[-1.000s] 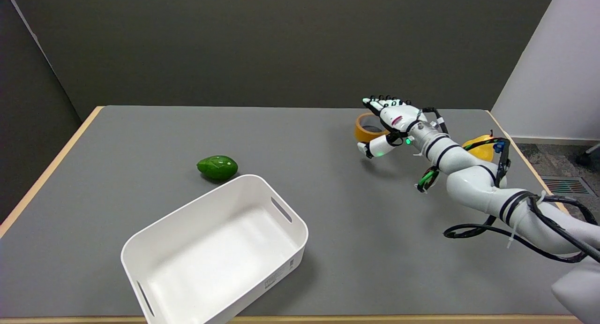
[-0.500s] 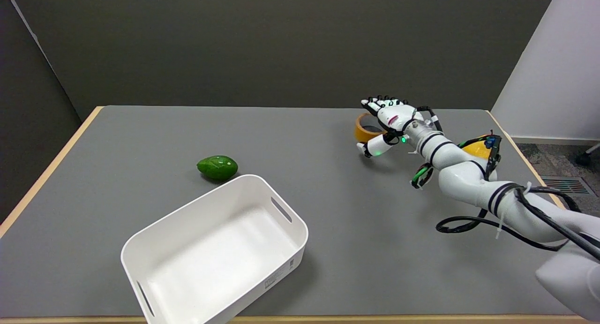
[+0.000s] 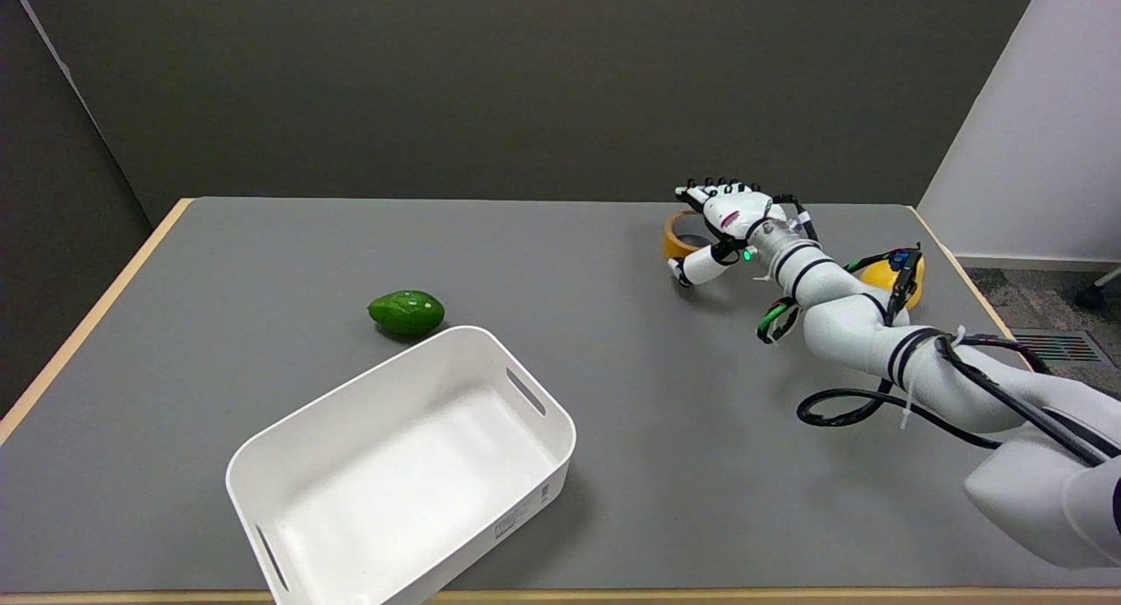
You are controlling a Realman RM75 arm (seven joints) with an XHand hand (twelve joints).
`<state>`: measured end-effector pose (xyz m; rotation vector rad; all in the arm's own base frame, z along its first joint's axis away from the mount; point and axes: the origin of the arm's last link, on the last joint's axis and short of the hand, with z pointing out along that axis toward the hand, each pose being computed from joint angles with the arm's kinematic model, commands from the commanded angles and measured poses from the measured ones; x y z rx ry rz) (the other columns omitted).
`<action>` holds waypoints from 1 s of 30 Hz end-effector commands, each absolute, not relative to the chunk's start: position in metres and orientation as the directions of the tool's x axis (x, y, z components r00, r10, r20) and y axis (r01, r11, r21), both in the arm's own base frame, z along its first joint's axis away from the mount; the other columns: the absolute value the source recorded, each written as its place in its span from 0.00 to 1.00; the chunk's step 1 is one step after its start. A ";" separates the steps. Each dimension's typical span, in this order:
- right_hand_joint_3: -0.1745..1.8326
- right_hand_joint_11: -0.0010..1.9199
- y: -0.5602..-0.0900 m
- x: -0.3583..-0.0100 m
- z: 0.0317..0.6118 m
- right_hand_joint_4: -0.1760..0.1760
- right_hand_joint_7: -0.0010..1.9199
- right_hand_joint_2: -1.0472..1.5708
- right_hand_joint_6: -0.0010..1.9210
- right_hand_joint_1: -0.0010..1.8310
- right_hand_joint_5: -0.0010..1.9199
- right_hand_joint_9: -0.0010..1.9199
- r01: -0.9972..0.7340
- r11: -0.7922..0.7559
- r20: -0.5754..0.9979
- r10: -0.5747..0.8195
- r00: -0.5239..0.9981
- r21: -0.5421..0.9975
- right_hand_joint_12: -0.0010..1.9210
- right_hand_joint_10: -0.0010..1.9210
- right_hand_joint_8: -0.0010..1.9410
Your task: Pick up yellow tape.
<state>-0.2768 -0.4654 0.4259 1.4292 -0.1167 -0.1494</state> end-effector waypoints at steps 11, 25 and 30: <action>0.56 0.16 -0.472 -0.280 0.415 0.73 0.23 0.65 0.27 0.40 0.13 0.21 0.025 0.130 -0.006 -0.146 0.989 0.991 0.77 0.47 0.25; 0.15 0.40 -0.468 -0.268 0.400 0.07 0.44 0.86 0.78 0.65 0.28 0.43 0.009 0.082 -0.005 -0.049 0.999 0.997 0.89 0.67 0.72; 0.17 0.43 -0.466 -0.256 0.398 0.07 0.45 0.86 0.78 0.65 0.29 0.44 0.010 0.060 -0.010 0.006 1.000 0.998 0.92 0.67 0.71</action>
